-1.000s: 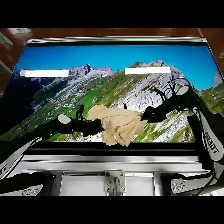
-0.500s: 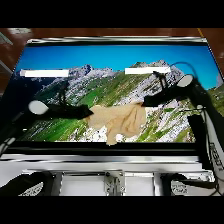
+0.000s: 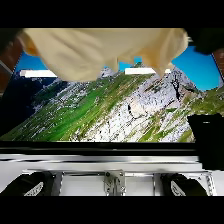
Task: Fold the shirts.
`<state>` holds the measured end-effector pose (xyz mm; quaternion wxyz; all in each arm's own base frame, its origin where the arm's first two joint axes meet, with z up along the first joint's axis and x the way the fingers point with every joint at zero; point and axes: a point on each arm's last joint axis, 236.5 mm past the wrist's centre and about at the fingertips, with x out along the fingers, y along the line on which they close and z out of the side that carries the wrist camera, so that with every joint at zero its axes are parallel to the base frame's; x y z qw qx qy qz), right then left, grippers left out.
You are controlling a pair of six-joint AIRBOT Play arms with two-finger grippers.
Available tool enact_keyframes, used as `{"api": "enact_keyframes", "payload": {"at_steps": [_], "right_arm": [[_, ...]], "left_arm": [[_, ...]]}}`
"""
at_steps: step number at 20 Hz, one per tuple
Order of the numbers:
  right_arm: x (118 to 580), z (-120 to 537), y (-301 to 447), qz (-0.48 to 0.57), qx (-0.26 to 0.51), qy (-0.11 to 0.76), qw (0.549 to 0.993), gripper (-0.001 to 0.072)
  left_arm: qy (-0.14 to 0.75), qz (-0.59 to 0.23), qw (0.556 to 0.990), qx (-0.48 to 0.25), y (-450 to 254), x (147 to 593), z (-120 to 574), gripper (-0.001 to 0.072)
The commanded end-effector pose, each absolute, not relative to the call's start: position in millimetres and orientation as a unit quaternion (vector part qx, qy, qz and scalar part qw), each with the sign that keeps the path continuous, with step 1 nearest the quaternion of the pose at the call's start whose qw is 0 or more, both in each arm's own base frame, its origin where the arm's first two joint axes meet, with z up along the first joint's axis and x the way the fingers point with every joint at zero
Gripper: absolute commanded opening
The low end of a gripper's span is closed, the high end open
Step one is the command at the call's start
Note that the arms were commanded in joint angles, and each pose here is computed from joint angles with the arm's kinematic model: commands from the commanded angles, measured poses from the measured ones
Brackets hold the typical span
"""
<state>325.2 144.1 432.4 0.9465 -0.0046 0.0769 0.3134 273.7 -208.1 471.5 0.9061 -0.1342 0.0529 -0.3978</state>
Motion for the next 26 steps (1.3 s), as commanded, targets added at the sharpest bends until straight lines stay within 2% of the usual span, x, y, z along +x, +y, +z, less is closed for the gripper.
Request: {"api": "enact_keyframes", "payload": {"at_steps": [1, 4, 7, 9, 12, 15, 18, 21, 25, 26], "right_arm": [[265.8, 469.2, 135.5, 0.296, -0.008, 0.042, 0.954, 0.0060], [260.4, 384.6, 119.1, 0.276, -0.051, 0.216, 0.935, 0.0060], [263.0, 275.4, 100.9, 0.250, -0.030, 0.425, 0.870, 0.0060], [271.6, 212.3, 101.7, 0.249, -0.006, 0.498, 0.830, 0.0060], [300.3, 127.0, 103.0, 0.227, 0.038, 0.541, 0.809, 0.0060], [337.8, 60.4, 105.2, 0.201, 0.080, 0.560, 0.800, 0.0060], [389.3, 16.7, 126.0, 0.198, 0.163, 0.550, 0.795, 0.0060], [430.3, -17.8, 144.4, 0.192, 0.252, 0.528, 0.788, 0.0060], [434.9, -54.9, 147.2, 0.175, 0.282, 0.552, 0.765, 0.0061], [436.2, -52.5, 146.9, 0.181, 0.275, 0.547, 0.770, 0.0096]], "left_arm": [[0.036, -0.409, 0.905, -0.112, -201.5, 237.1, 498.8, 0.0034], [0.167, -0.367, 0.911, -0.082, -194.5, 255.6, 425.1, 0.0034], [0.294, -0.321, 0.897, -0.079, -188.0, 279.8, 333.3, 0.0034], [0.378, -0.305, 0.870, -0.083, -190.1, 286.7, 259.9, 0.0034], [0.495, -0.265, 0.820, -0.105, -187.3, 281.5, 146.6, 0.0034], [0.554, -0.198, 0.792, -0.165, -182.6, 284.4, 59.9, 0.0035], [0.565, -0.167, 0.776, -0.228, -192.8, 302.7, 10.6, 0.0035], [0.544, -0.134, 0.780, -0.280, -199.5, 342.5, -19.1, 0.0035], [0.535, -0.082, 0.760, -0.361, -204.2, 375.9, -57.4, 0.0038], [0.533, -0.077, 0.755, -0.374, -202.9, 380.9, -56.9, 0.0084]]}}
